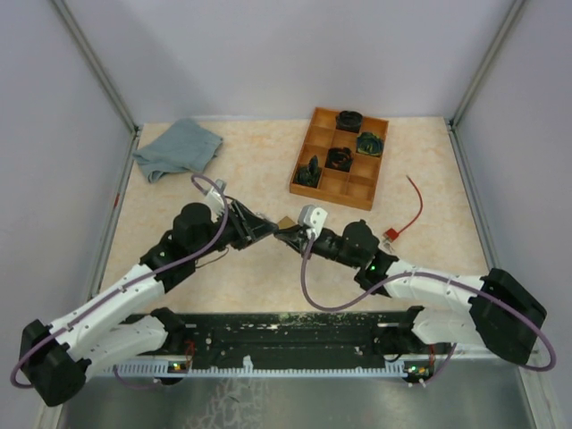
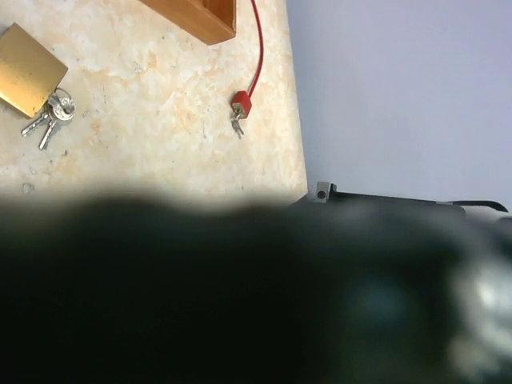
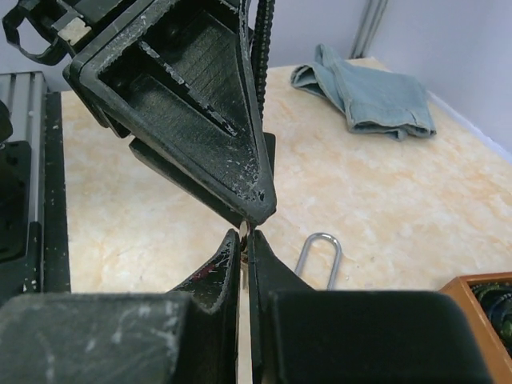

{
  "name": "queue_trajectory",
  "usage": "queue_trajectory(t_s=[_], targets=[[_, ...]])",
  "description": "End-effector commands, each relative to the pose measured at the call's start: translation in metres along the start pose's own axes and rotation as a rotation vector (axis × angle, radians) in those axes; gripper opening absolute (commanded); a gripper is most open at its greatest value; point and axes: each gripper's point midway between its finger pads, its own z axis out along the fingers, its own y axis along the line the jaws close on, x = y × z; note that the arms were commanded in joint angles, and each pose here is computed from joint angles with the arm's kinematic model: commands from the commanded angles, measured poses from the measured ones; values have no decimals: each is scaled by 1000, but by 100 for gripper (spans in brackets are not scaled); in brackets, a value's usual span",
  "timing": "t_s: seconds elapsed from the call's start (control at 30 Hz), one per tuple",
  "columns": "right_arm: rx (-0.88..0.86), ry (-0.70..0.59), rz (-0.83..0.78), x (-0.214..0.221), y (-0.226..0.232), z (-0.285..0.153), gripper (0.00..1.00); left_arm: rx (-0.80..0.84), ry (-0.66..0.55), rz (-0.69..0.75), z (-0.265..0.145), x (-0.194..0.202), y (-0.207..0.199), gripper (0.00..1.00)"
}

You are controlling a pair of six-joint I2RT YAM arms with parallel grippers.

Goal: Unlock with the key

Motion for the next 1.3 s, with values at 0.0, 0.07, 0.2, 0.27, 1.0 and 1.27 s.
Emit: queue_trajectory(t_s=[0.0, 0.07, 0.2, 0.27, 1.0, 1.27], targets=[[7, -261, -70, -98, -14, 8, 0, 120, 160, -24, -7, 33, -29, 0], [-87, -350, 53, -117, -13, 3, 0, 136, 177, -23, -7, 37, -31, 0], [-203, -468, 186, -144, -7, -3, 0, 167, 202, -20, -6, 44, -36, 0], [-189, -433, 149, -140, -9, 6, 0, 167, 210, -21, -6, 46, -36, 0], [-20, -154, 29, -69, -2, -13, 36, 49, -24, 78, -16, -1, -32, 0], [-59, -129, 15, -48, 9, -21, 40, 63, -27, 75, -14, -4, -37, 0]])
